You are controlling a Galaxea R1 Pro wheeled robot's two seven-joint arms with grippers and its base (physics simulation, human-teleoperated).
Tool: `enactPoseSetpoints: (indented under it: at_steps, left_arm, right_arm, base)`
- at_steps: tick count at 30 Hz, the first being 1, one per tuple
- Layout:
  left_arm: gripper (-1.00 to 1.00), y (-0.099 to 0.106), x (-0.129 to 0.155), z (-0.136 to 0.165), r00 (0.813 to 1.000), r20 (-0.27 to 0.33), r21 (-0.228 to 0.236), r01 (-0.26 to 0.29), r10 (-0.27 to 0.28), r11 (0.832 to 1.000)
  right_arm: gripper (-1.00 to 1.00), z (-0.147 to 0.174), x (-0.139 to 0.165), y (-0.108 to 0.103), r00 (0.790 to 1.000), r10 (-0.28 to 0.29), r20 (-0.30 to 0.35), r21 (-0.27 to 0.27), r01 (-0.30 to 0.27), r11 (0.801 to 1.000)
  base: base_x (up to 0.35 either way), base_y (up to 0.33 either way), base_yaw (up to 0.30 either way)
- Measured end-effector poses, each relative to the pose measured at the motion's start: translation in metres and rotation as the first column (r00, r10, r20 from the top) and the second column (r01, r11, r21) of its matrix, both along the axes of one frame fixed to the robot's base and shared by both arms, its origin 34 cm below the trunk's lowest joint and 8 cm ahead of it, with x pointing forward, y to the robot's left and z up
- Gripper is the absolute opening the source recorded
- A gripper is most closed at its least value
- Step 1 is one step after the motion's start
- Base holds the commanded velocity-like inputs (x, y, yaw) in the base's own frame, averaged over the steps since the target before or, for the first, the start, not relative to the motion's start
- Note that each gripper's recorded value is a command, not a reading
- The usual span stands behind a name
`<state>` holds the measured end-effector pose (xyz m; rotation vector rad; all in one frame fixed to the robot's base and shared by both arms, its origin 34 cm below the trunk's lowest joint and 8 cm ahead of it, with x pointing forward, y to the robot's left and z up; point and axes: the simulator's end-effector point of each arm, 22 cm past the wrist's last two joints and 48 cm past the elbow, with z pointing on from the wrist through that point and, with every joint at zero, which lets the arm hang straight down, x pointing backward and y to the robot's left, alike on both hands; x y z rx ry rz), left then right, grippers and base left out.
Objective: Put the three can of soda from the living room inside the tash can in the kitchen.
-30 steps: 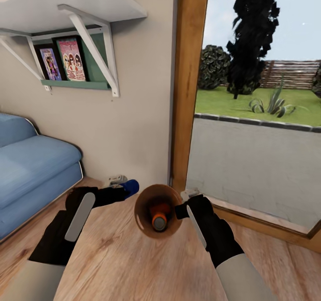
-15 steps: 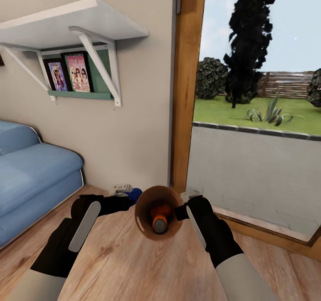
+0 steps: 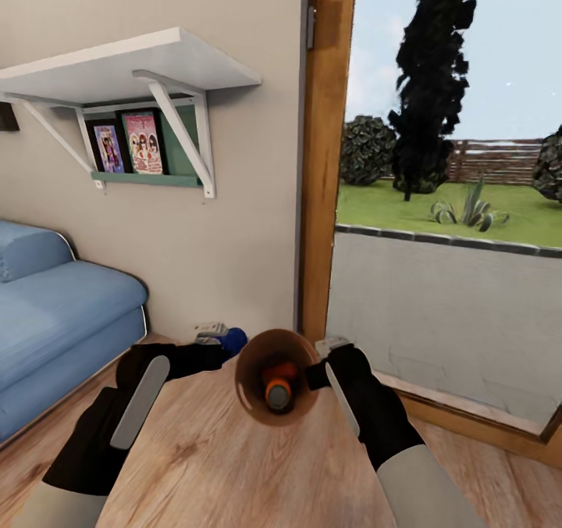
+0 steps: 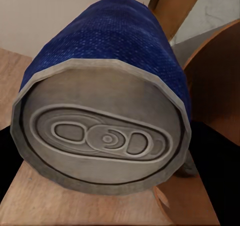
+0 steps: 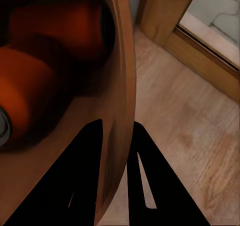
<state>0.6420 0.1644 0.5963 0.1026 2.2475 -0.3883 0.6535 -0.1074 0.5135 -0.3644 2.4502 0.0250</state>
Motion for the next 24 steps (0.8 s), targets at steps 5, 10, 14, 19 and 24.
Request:
enactPoseSetpoints:
  at_steps: [5, 10, 14, 19, 24]
  left_arm:
    - [-1.0, 0.029, 0.001, -0.008, 0.998, -0.003, 0.077, -0.07, 0.071, 0.995]
    - [-1.0, 0.066, 0.002, -0.011, 0.994, 0.003, 0.143, -0.112, 0.113, 0.983]
    - [-1.0, 0.074, 0.002, -0.009, 0.993, 0.008, 0.15, -0.118, 0.118, 0.982]
    - [-1.0, 0.078, -0.006, -0.007, 0.994, 0.01, 0.133, -0.105, 0.105, 0.986]
    - [-1.0, 0.079, -0.019, -0.003, 0.998, -0.03, 0.015, -0.048, 0.049, 0.999]
  right_arm:
    - [-1.0, -0.011, -0.003, -0.003, 1.0, -0.003, -0.026, -0.01, 0.003, 1.0]
    - [-1.0, -0.014, -0.004, -0.007, 0.999, -0.012, -0.035, 0.0, 0.012, 1.0]
    - [-1.0, -0.015, -0.002, -0.016, 0.999, -0.034, -0.036, -0.008, 0.034, 0.999]
    - [-1.0, -0.025, -0.006, -0.016, 0.997, -0.038, -0.068, 0.006, 0.038, 0.999]
    - [-1.0, -0.041, -0.013, -0.021, 0.993, -0.042, -0.106, -0.016, 0.041, 0.999]
  base:
    - [0.0, 0.0, 0.0]
    - [0.0, 0.0, 0.0]
    - [0.0, 0.0, 0.0]
    - [0.0, 0.0, 0.0]
    - [0.0, 0.0, 0.0]
